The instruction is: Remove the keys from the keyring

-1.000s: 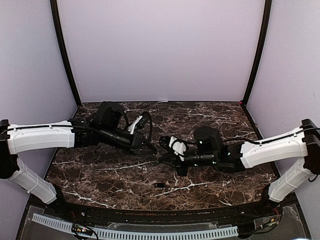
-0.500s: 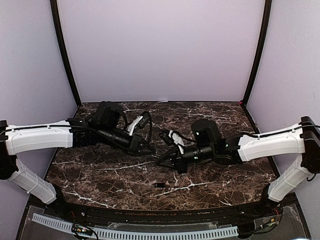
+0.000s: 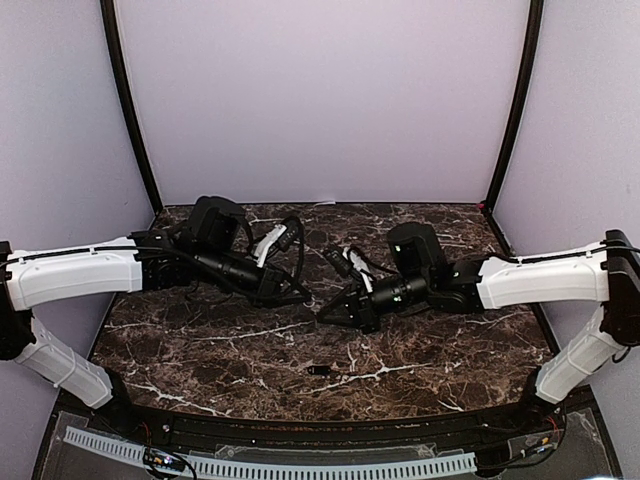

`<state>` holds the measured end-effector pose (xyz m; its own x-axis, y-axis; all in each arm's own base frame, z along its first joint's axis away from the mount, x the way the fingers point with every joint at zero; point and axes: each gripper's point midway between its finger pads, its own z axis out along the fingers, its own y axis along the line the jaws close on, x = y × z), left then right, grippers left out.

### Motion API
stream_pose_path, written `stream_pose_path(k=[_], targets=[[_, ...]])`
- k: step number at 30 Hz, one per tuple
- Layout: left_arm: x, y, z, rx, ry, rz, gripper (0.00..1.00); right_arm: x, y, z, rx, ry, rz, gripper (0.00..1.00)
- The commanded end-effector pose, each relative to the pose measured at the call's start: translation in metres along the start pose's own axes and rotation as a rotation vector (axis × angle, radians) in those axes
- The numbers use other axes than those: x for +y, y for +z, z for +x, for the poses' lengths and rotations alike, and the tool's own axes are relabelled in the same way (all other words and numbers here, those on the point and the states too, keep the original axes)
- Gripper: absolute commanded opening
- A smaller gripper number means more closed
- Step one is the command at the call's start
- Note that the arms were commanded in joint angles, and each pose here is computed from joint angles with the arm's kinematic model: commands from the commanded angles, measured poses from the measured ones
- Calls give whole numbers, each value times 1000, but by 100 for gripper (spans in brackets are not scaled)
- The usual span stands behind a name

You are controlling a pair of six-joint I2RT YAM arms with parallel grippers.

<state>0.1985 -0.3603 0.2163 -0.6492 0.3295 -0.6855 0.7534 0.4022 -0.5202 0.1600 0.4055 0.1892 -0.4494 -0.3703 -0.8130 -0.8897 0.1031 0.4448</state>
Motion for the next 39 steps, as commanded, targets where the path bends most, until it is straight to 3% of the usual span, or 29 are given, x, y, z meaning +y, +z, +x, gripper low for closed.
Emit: stream_pose_path(k=[1, 11, 19, 24, 26, 33, 39], targets=[[10, -10, 6, 41, 35, -64, 0, 11, -6, -14, -7, 18, -95, 0], [-2, 5, 26, 160, 118, -19, 0, 10, -13, -22, 10, 53, -136, 0], [-12, 14, 37, 236, 127, 70, 0, -26, -18, -3, 98, -55, 90, 0], [-14, 20, 30, 216, 113, 88, 1, -18, -17, 2, 105, -83, 44, 0], [-10, 22, 21, 164, 107, 63, 5, -12, -16, 3, 90, -75, 7, 0], [-4, 19, 0, 6, 91, 17, 36, -6, -15, 11, 56, -24, -46, 0], [-3, 2, -21, -133, 95, -32, 52, -7, -16, 12, 39, -13, -43, 0]])
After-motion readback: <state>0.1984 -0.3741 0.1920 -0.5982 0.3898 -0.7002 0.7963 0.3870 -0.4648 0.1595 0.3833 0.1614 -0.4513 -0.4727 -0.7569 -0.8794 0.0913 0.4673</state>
